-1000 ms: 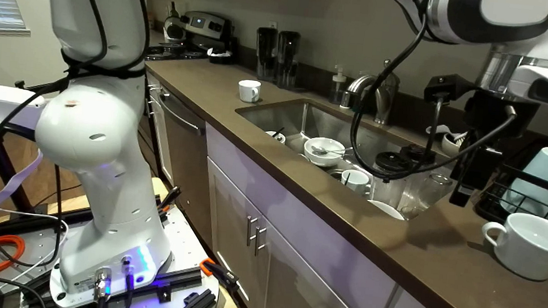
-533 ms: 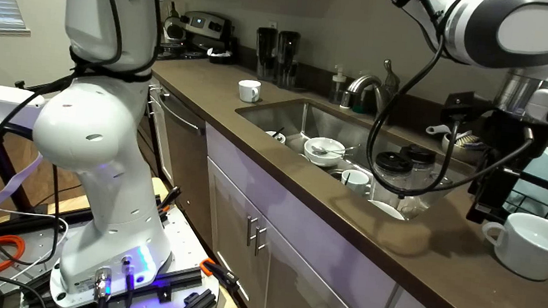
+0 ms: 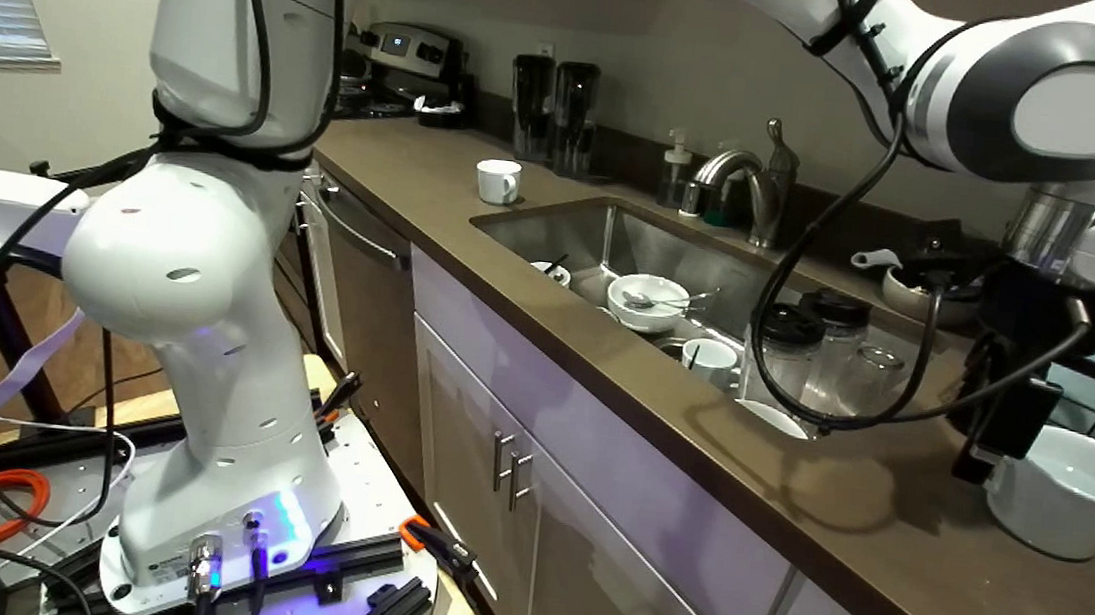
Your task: Pick up the white mug on the right side of the counter, pour the liquid out of the mug into the sink, place the mug on the left side of the counter
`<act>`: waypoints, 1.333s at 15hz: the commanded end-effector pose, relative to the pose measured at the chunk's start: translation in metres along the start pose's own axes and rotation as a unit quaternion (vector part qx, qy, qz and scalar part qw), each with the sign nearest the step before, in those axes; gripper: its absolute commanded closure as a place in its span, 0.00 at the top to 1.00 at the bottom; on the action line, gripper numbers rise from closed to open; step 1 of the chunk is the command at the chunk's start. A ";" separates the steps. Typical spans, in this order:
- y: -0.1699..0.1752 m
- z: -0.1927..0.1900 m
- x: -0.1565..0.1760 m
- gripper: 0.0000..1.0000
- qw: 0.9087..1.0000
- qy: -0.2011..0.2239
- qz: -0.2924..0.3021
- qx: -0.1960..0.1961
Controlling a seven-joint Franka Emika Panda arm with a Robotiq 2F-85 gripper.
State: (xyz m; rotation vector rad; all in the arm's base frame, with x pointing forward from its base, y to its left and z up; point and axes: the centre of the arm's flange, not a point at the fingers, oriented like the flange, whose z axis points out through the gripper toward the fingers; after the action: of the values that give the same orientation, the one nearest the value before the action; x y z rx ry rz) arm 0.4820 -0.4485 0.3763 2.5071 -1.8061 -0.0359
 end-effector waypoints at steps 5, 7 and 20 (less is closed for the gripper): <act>-0.001 0.001 -0.001 1.00 1.000 0.000 -0.001 -0.001; -0.003 0.002 0.001 1.00 1.000 -0.003 -0.004 -0.003; -0.006 0.016 0.038 1.00 0.999 -0.018 -0.034 -0.006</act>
State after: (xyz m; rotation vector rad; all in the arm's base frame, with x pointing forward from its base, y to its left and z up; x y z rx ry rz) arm 0.4946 -0.4642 0.3589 2.5247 -1.7472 -0.0763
